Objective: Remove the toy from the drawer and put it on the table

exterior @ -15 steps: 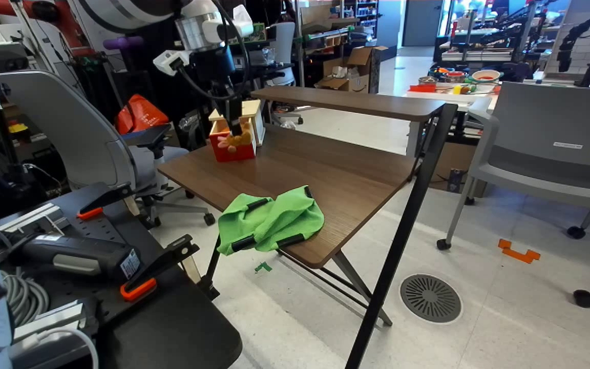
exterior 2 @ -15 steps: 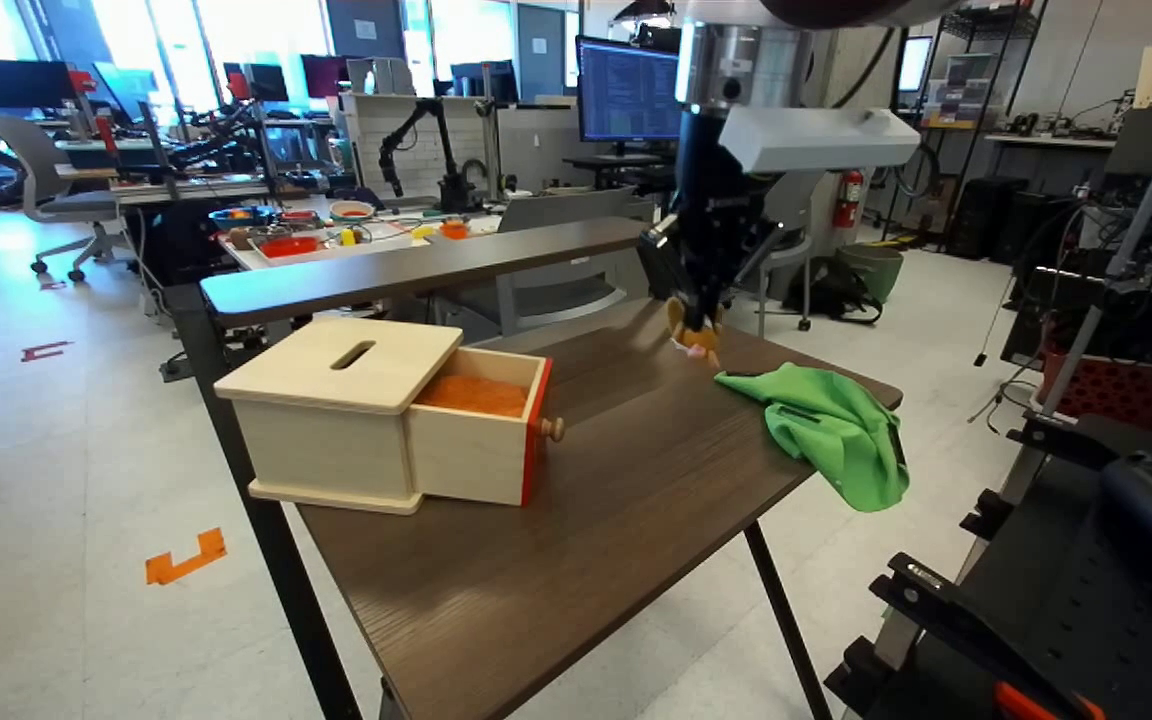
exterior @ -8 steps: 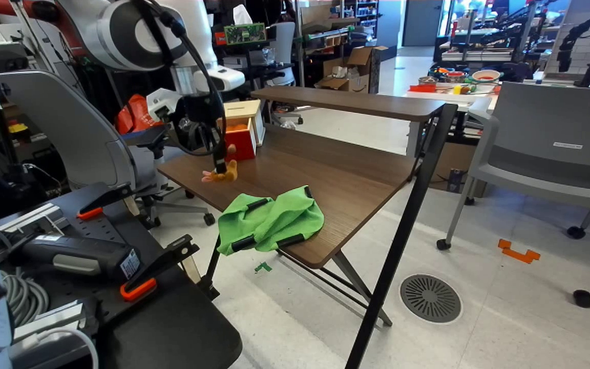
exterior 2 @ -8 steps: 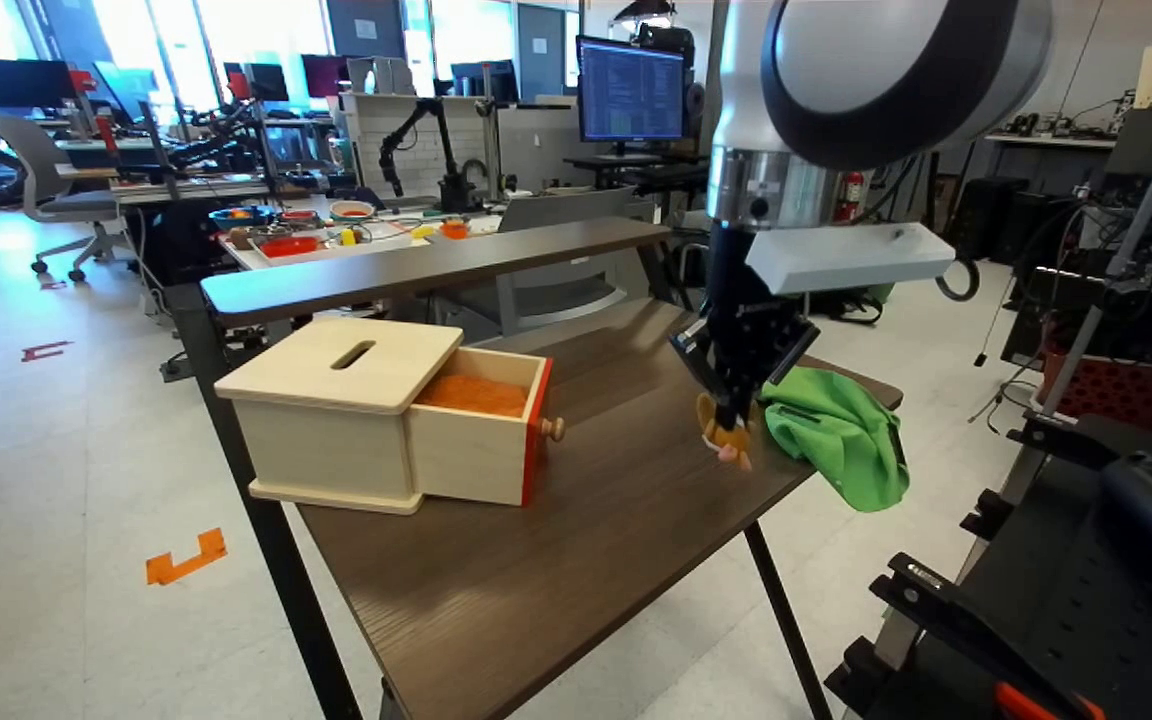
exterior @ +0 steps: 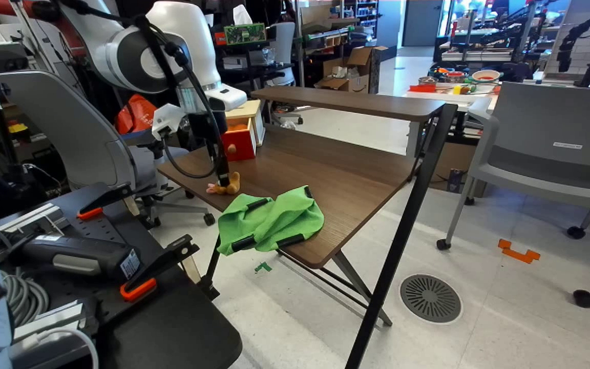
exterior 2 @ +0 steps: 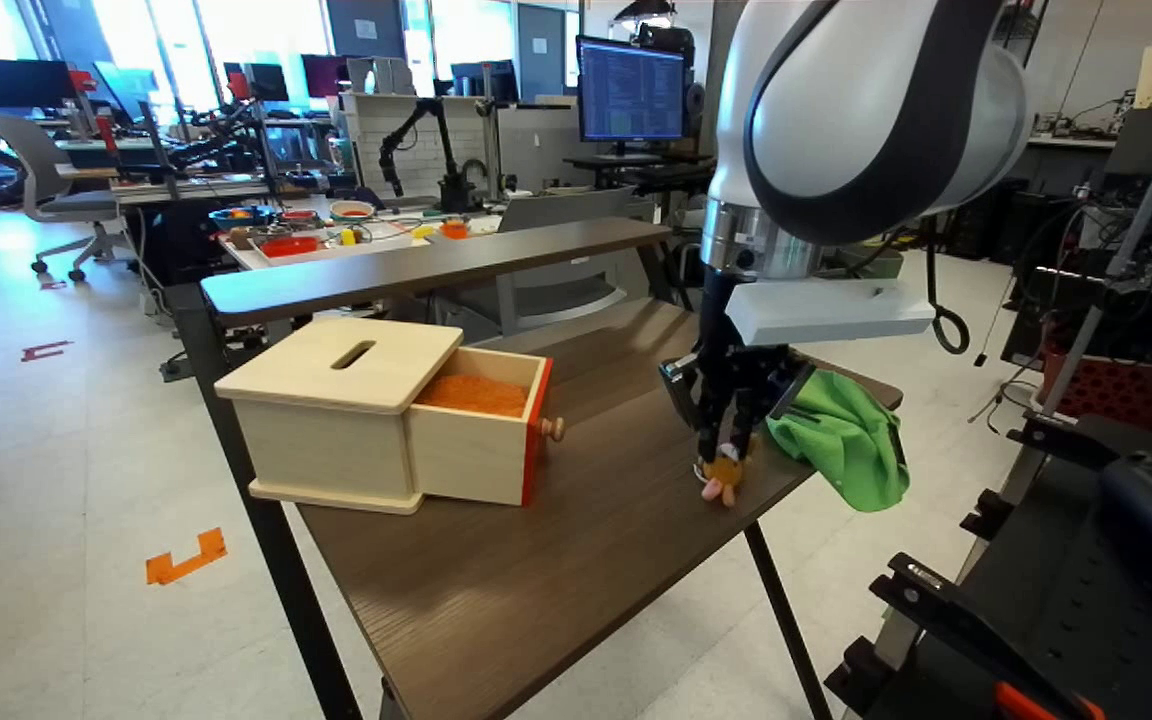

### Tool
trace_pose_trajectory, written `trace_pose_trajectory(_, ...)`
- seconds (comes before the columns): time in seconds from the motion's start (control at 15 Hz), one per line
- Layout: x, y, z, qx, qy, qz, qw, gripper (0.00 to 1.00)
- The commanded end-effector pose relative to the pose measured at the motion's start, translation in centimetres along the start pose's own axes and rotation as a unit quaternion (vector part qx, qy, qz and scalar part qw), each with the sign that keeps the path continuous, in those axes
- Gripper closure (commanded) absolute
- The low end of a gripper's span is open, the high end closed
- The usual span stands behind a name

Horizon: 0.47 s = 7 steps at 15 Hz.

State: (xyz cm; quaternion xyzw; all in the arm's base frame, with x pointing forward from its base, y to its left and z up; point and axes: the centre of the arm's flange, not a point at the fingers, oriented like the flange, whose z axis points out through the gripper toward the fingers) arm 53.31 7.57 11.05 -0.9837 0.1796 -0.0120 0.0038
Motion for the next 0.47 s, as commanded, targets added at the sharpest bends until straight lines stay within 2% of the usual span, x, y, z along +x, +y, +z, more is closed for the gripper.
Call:
trace_pose_trajectory(0.0, 1.0, -0.3, -1.9, 0.015, 0.022, 0.029, 0.9992, 0.37)
trace_pose_trajectory(0.27, 2.1, -0.4, -8.1, 0.043, 0.049, 0.078, 0.9948, 0.07)
trace_pose_trajectory(0.33, 2.5, -0.4, -4.2, 0.025, 0.036, 0.051, 0.9977, 0.01)
trace_pose_trajectory(0.4, 2.8, -0.5, -5.3, 0.030, 0.042, 0.053, 0.9973, 0.17)
